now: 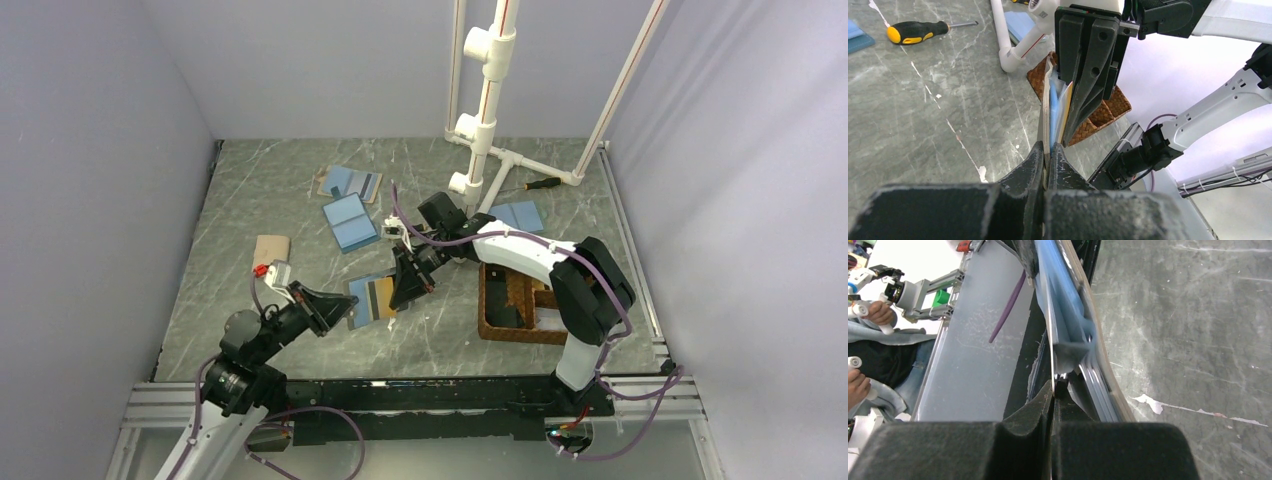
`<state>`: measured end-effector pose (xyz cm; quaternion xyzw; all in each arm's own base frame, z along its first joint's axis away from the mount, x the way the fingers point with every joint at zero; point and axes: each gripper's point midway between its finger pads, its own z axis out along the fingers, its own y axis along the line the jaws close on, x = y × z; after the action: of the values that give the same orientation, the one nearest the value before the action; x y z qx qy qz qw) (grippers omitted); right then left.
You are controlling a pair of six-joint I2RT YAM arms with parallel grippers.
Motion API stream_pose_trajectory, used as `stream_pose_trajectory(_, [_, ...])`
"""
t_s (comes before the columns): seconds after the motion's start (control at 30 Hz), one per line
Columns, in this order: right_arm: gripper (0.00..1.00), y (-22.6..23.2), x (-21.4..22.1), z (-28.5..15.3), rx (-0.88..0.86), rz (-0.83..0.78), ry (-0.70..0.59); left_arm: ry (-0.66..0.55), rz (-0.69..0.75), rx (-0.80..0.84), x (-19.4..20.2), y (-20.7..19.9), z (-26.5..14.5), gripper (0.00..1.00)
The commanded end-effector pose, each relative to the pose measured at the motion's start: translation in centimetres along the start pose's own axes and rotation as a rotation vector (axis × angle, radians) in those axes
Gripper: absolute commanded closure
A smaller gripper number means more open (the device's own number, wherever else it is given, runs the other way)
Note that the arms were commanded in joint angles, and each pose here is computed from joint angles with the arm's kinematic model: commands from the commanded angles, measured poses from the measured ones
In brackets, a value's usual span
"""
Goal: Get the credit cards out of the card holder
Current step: Remove the credit card from the card holder.
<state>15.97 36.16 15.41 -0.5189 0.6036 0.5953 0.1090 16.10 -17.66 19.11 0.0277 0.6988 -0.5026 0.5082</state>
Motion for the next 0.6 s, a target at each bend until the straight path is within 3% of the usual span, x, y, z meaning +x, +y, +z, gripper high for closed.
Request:
stream_pose_trajectory(0.0, [1.0, -0.6, -1.0, -0.5, 0.02, -0.062, -0.005, -0.036, 0.035, 0.001, -0.9, -0.5, -0.5, 1.0])
stream_pose_trajectory(0.57, [1.0, -2.2, -0.4, -1.0, 0.093, -0.065, 0.023, -0.027, 0.07, -0.046, -1.0, 0.0, -1.0, 1.0])
